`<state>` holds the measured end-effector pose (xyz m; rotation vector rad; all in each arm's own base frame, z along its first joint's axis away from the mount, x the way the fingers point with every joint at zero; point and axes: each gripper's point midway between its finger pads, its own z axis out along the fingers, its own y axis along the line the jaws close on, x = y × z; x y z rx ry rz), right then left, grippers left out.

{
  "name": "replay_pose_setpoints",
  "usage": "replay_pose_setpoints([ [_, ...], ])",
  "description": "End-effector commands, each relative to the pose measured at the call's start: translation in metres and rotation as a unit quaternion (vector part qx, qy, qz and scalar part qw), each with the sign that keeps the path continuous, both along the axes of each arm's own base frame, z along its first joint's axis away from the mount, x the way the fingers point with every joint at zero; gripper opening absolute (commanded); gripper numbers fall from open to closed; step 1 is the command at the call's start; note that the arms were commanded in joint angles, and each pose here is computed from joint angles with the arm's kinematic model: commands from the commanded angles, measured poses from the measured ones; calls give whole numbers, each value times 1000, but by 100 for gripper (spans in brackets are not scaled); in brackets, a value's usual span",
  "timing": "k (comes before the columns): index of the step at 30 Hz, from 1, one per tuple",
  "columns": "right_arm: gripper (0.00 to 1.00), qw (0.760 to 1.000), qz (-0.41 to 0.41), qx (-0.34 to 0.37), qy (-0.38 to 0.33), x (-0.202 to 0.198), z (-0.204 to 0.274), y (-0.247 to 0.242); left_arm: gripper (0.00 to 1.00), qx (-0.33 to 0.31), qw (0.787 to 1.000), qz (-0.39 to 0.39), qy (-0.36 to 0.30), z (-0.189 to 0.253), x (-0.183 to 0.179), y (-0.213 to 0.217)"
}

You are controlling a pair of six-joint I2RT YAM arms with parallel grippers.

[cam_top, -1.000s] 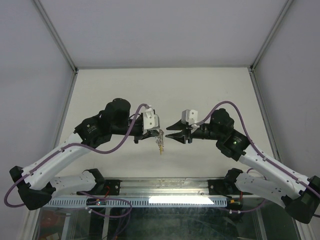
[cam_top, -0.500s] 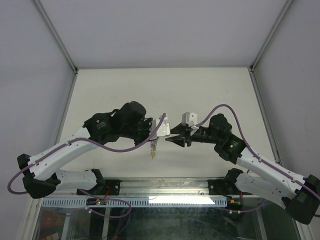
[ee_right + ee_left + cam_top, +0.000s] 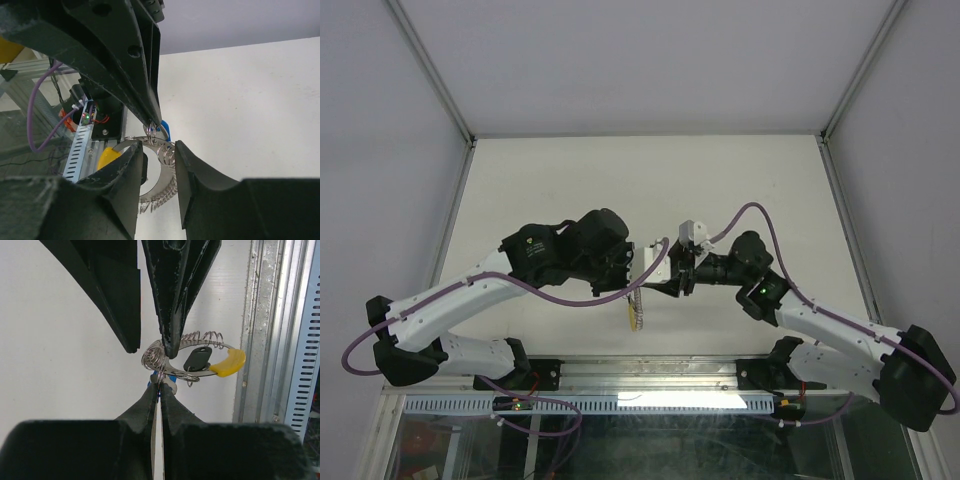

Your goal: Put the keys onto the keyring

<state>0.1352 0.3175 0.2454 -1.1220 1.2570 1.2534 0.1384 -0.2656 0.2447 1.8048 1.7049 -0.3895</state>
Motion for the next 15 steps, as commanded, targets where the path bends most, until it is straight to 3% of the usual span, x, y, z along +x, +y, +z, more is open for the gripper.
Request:
replay_pose_setpoints([
  [1, 34, 998, 24, 61, -12, -6, 33, 7, 0, -24, 999, 6, -23, 21, 4, -3],
  [15, 34, 998, 37, 45, 16, -4, 21, 18, 0, -24, 999, 4, -27, 20, 4, -4],
])
